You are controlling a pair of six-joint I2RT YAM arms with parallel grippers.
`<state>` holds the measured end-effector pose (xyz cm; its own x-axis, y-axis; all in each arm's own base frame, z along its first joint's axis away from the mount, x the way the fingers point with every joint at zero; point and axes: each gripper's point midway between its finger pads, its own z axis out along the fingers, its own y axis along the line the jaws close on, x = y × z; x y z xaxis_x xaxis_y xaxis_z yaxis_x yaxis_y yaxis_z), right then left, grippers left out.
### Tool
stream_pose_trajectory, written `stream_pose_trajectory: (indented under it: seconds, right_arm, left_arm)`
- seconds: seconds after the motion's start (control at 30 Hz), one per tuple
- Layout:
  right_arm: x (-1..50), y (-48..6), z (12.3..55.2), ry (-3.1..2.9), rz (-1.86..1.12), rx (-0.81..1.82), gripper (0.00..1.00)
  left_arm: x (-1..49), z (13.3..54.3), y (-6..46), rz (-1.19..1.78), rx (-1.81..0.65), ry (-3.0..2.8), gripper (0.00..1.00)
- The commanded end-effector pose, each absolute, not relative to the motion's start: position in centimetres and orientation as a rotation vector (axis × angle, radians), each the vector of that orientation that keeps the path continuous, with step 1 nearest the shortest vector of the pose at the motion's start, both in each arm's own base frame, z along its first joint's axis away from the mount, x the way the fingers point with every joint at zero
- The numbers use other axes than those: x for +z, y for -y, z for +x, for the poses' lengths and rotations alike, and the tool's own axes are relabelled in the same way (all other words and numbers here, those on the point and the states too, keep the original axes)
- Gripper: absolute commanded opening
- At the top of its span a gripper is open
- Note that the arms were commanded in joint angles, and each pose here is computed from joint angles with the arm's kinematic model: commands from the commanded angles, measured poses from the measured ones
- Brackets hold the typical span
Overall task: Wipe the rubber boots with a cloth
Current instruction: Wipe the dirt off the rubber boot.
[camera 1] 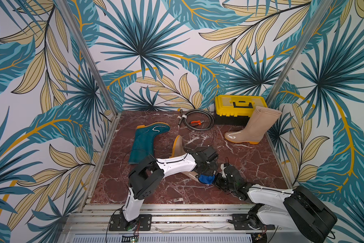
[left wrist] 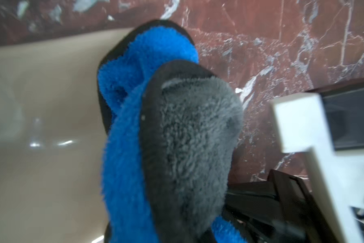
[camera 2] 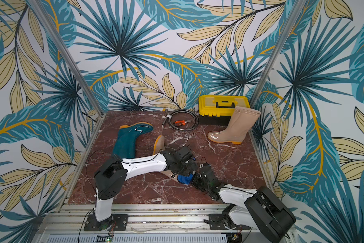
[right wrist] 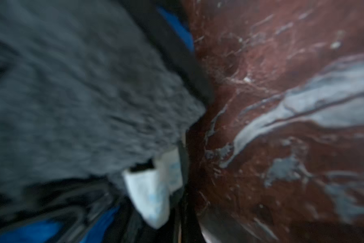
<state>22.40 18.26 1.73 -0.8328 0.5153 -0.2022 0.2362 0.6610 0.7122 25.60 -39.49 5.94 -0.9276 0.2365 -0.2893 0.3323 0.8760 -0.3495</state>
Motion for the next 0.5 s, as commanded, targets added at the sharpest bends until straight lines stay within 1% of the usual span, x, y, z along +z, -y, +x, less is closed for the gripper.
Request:
stream_pose_trajectory:
  seconds: [0.0,0.17,0.3,0.37,0.47]
  right_arm:
    - [-2.0,-15.6,19.5,-2.628,0.684,0.806,0.00]
    - [-1.9,-15.2,19.6,-2.616,0.688,0.785,0.00]
    - [-2.1,-15.1,19.4,-2.624,0.697,0.773,0.00]
    - [-2.1,-15.0,19.4,-2.624,0.696,0.769,0.00]
    - [-1.9,-14.9,19.6,-2.613,0.697,0.766,0.00]
  left_arm:
    - [8.1,27.9,35.6,0.323,-0.571,-2.766,0.00]
    - [10.5,29.7,28.4,0.208,-0.492,-2.696,0.00]
    - [11.3,30.6,22.4,0.087,-0.383,-2.679,0.00]
    - [11.9,30.7,21.1,0.040,-0.382,-2.663,0.00]
    - [12.5,30.5,22.2,0.039,-0.449,-2.663,0.00]
